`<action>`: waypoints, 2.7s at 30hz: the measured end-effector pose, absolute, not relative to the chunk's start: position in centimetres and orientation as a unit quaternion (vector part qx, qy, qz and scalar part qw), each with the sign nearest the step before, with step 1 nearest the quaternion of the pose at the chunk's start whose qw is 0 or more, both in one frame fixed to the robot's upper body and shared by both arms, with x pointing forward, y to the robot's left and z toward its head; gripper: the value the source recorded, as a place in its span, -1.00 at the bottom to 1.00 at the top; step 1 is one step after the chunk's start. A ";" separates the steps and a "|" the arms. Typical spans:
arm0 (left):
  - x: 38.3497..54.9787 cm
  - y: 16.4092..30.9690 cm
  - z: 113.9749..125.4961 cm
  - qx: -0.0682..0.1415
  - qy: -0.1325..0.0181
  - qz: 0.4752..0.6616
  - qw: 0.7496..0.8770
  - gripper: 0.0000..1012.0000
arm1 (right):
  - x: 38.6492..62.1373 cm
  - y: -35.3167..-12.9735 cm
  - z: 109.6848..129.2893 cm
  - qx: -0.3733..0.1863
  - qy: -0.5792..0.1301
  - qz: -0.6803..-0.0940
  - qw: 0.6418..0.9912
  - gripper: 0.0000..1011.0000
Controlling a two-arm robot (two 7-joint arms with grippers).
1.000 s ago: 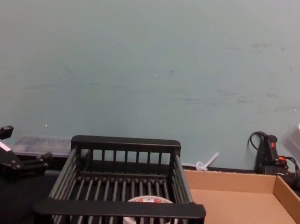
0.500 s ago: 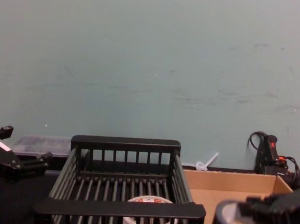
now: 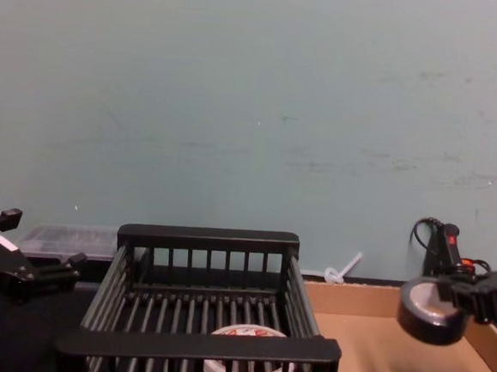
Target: Pick up the white tape and place it into the black box , Pick up the silver tape and place it into the brown box.
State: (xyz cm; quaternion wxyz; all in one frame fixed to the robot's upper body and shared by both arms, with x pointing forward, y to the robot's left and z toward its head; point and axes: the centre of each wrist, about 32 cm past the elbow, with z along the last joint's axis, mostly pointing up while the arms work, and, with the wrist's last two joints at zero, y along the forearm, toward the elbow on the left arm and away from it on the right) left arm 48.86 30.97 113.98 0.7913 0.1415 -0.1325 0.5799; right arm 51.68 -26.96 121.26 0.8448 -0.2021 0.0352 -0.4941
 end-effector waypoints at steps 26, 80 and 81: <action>48.9 31.0 114.0 0.141 -0.132 0.580 0.791 0.98 | 53.6 -27.1 120.9 -0.209 0.049 -0.519 0.828 -0.71; 48.9 31.0 114.0 0.141 -0.132 0.580 0.791 0.98 | 51.5 -26.1 119.1 -0.161 -0.066 -0.590 0.788 0.98; 48.9 31.0 114.0 0.141 -0.132 0.580 0.791 0.98 | 51.4 -26.0 118.9 -0.161 -0.070 -0.592 0.787 0.98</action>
